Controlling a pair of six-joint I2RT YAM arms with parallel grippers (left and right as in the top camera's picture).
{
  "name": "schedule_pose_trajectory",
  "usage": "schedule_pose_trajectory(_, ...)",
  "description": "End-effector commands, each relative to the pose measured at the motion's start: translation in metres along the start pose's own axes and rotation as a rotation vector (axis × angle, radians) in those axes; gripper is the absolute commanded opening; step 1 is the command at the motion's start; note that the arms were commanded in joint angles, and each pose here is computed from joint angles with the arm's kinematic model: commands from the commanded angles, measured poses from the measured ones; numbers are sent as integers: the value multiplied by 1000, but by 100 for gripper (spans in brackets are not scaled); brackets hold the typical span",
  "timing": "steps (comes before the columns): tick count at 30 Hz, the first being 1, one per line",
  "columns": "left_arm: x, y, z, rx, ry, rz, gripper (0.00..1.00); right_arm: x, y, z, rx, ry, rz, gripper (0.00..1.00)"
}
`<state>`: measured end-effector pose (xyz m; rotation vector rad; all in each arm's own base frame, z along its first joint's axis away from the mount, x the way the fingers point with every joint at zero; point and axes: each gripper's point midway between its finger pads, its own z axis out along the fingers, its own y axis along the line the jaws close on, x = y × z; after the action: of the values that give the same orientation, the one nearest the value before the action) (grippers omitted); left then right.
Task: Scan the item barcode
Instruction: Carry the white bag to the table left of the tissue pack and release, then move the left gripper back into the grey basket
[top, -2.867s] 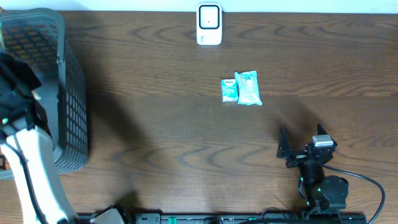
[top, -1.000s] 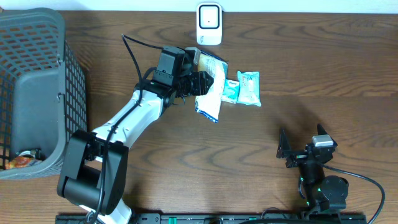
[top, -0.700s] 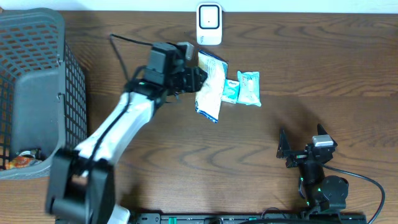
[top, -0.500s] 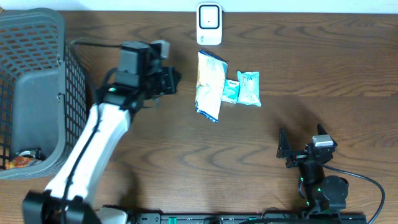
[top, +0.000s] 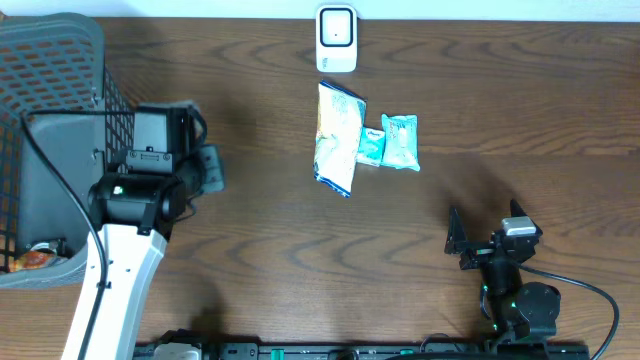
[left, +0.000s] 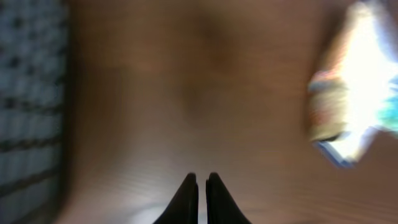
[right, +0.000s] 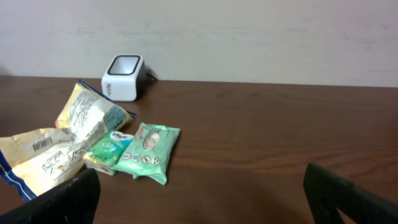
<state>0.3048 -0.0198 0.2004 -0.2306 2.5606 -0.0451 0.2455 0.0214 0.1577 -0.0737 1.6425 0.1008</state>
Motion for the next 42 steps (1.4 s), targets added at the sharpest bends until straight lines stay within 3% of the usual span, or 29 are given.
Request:
schedule_pose_trajectory(1, -2, 58, -12, -329, -26, 36, 8, 1, 3, 0, -14, 1, 6, 99)
schedule_pose_trajectory(12, -7, 100, -34, -598, -63, 45, 7, 1, 3, 0, -14, 1, 6, 99)
schedule_pose_trajectory(25, -2, 143, -41, -683, -49, -108, 8, 1, 3, 0, -14, 1, 6, 99)
schedule_pose_trajectory(42, -4, 166, -47, -722, -100, -276, 8, 1, 3, 0, -14, 1, 6, 99)
